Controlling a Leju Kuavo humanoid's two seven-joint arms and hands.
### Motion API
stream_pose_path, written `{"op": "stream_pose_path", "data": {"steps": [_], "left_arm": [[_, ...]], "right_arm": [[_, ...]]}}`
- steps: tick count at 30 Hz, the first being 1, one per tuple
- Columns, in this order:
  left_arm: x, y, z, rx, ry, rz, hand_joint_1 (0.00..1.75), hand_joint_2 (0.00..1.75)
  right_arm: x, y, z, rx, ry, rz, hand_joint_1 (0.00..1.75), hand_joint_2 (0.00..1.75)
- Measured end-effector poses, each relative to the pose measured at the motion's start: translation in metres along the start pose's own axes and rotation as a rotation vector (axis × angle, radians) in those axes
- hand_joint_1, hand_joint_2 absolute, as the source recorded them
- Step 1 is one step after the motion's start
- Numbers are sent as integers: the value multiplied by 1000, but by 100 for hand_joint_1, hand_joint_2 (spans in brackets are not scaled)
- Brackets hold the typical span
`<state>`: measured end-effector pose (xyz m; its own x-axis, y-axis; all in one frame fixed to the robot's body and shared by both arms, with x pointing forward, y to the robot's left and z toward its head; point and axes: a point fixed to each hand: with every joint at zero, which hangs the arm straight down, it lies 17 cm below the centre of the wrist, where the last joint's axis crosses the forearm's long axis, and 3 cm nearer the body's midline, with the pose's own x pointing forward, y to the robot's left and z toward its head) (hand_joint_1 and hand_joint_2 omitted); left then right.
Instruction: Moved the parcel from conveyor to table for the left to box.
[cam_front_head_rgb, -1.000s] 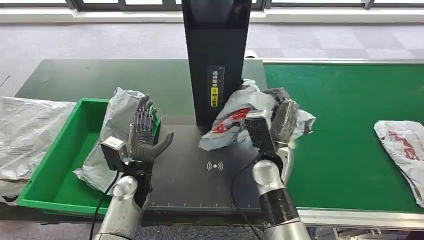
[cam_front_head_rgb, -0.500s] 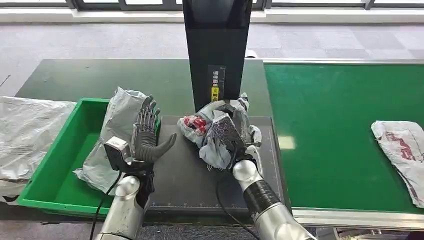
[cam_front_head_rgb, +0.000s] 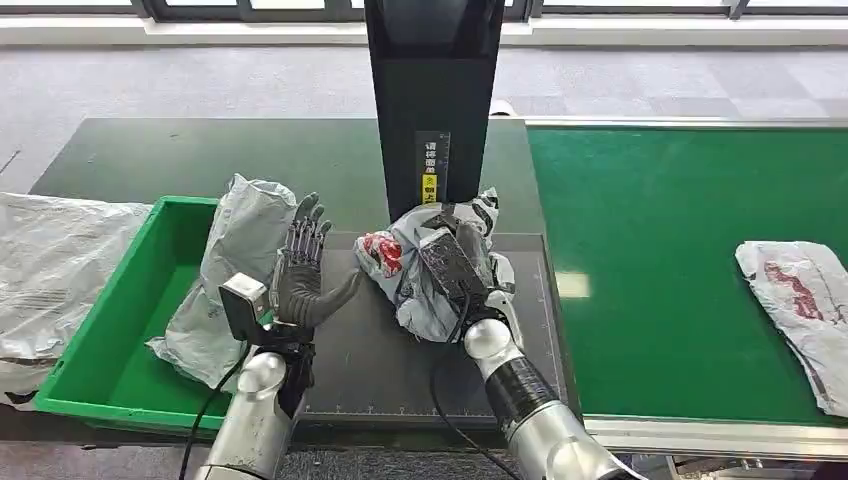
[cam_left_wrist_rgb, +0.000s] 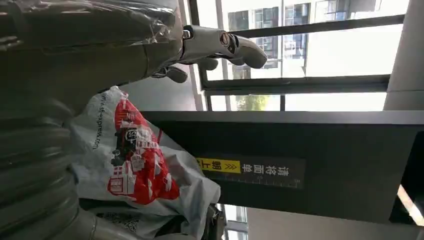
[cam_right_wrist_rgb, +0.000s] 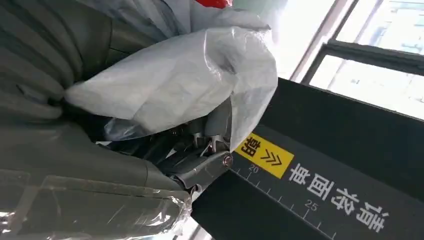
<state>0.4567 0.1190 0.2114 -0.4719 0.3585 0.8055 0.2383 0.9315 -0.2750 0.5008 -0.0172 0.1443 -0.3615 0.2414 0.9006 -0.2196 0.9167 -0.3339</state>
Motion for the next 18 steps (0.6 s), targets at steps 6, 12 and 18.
{"op": "stream_pose_path", "data": {"steps": [6,12,18], "left_arm": [[-3,-2,1,-7,8,5,0,175],[-4,-3,1,-5,11,5,0,175],[-4,-2,1,2,11,0,0,175]], "right_arm": [[0,20,7,92,0,-92,0,175],[1,7,6,25,-25,-65,0,175],[3,-1,7,-15,-41,-20,0,175]]}}
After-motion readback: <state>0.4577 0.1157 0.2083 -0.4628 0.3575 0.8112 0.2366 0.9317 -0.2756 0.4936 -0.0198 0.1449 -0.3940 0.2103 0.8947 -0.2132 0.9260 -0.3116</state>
